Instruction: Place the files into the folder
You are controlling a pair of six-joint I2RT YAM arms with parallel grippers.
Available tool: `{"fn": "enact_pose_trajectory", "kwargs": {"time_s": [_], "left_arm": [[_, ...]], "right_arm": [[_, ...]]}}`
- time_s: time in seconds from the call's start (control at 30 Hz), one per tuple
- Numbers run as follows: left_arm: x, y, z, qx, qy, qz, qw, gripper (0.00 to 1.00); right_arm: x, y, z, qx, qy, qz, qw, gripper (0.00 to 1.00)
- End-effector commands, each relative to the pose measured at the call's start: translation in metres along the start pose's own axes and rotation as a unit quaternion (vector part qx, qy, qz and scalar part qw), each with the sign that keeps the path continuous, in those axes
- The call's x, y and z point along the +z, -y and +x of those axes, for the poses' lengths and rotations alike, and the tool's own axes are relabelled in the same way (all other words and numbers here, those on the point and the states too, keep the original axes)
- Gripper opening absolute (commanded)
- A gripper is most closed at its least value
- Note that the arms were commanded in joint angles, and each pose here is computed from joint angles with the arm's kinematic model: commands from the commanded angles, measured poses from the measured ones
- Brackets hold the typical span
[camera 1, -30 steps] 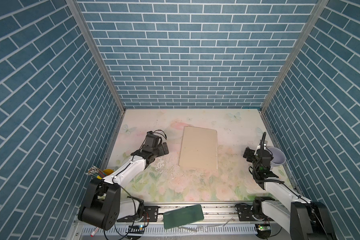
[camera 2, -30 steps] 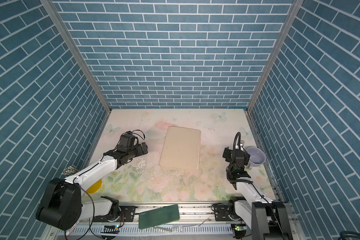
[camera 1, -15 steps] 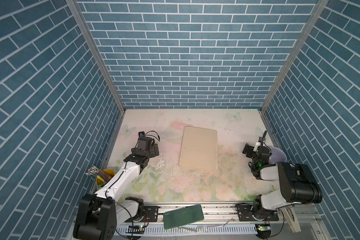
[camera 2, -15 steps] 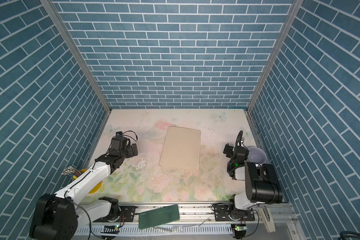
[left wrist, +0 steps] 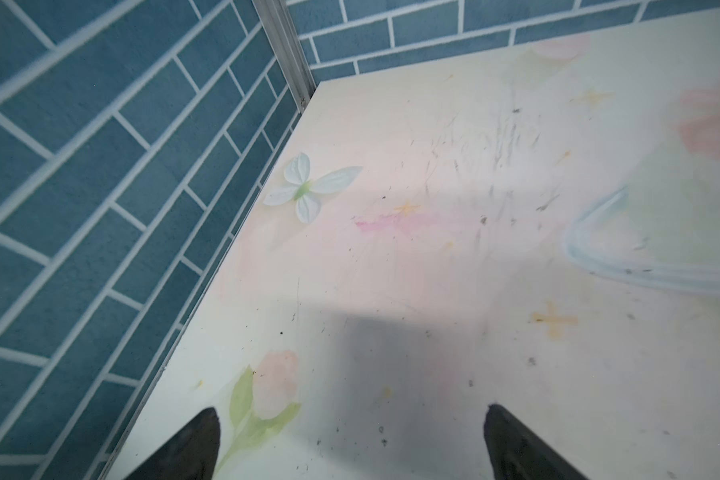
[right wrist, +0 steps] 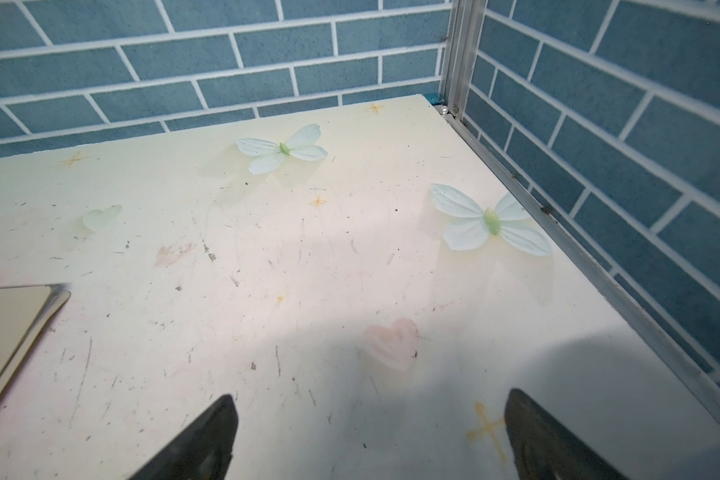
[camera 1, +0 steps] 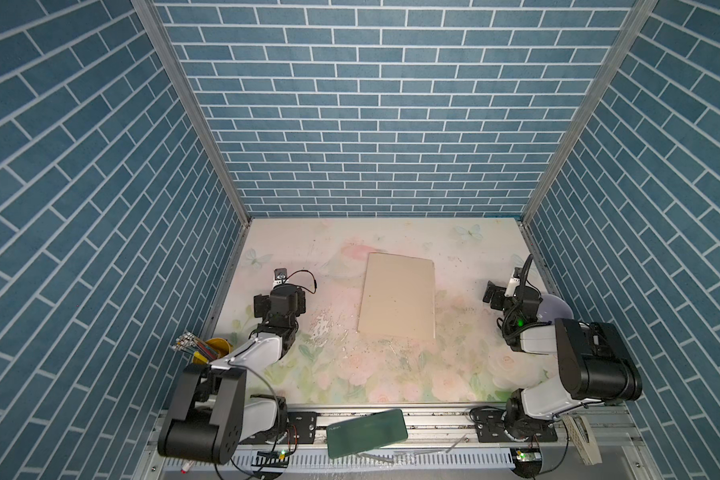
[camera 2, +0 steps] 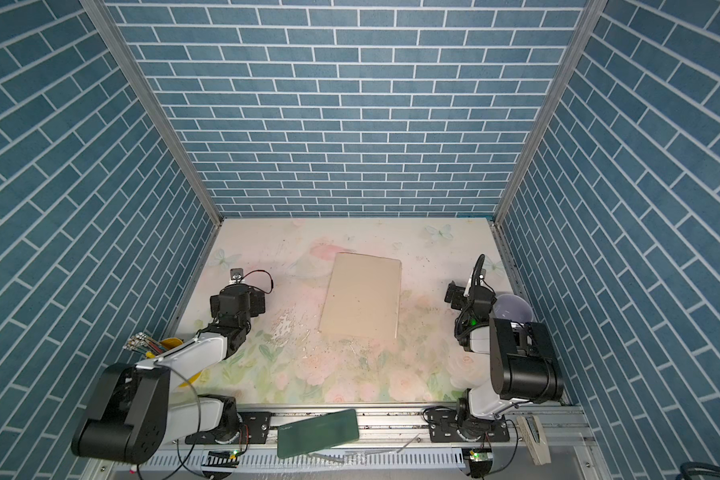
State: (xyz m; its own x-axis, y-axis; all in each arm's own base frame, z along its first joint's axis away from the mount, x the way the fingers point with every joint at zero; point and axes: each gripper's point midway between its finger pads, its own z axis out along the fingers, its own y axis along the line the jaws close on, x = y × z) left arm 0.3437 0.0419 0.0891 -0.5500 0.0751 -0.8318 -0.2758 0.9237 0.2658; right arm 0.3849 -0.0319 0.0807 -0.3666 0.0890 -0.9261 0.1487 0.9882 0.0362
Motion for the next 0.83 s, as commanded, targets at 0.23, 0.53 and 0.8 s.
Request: {"fn": "enact_pose_trajectory", "kwargs": {"time_s": [0.23,0.53,0.8], "left_arm": [[0.017,0.011,-0.043,-0.027,0.066,0.076,0.995,1.00],[0.026,0.025,-0.033,-0.056,0.120,0.101,0.986,1.00],[0.027,0.030,-0.033,-0.049,0.111,0.111,0.986,1.00]], "right_arm": [[0.004,-0.002,-0.010,-0.024,0.008,-0.004,1.000,0.99],[0.004,-0.001,-0.010,-0.024,0.009,-0.003,1.000,0.99],[0.005,-0.001,-0.010,-0.024,0.008,-0.003,1.000,0.99]]}}
